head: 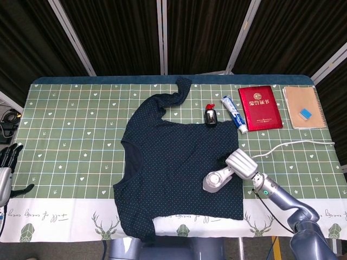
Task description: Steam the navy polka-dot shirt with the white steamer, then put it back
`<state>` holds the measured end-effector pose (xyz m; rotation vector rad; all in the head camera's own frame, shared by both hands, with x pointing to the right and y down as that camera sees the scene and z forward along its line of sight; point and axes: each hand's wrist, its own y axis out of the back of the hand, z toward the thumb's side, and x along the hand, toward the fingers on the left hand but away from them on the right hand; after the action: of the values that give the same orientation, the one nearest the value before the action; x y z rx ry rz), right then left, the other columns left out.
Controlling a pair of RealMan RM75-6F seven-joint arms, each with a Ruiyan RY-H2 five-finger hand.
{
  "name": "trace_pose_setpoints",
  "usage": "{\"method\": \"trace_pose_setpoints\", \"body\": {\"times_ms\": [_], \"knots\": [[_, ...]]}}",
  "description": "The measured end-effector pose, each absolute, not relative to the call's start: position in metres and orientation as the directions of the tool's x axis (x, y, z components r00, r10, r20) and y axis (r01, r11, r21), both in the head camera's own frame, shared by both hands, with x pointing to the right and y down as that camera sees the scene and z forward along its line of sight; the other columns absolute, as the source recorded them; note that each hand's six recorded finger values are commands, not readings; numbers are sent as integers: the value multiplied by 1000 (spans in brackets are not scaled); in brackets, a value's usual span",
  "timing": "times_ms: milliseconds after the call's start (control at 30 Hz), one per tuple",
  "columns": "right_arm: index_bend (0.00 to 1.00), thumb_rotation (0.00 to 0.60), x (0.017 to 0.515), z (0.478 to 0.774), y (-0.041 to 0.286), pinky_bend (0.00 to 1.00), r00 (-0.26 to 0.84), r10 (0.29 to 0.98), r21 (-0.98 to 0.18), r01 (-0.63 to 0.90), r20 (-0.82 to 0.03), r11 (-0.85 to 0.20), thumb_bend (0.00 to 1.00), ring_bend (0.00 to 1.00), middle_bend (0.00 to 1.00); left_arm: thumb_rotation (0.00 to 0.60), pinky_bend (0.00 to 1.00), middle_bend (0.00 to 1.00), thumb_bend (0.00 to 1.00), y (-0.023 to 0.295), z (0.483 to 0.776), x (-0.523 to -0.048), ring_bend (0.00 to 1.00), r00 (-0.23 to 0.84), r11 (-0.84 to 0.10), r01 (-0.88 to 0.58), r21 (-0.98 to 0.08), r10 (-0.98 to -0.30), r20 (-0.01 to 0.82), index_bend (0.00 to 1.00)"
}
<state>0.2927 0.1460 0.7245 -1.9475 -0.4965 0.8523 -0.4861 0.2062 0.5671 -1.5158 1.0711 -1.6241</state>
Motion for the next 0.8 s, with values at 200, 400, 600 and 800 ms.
{"method": "trace_pose_setpoints", "body": {"times_ms": [200,400,600,800], "knots": [[928,600,305,726,146,982,651,654,-864,-6,-386,-504,718,728,746,600,0,0,0,206,567,-484,0,-103,-446,-65,-893,-887,451,0],[927,600,294,726,155,982,685,627,-860,2,-371,-510,717,728,746,600,0,0,0,206,567,-484,0,-101,-445,-68,-893,-888,450,0],[926,600,278,725,170,982,738,580,-858,1,-346,-513,715,728,746,600,0,0,0,206,566,-484,0,-99,-446,-69,-892,-887,451,0],[924,600,264,720,185,983,786,541,-862,19,-301,-507,715,728,746,600,0,0,0,206,567,-484,0,-99,-447,-69,-892,-887,452,0]]}}
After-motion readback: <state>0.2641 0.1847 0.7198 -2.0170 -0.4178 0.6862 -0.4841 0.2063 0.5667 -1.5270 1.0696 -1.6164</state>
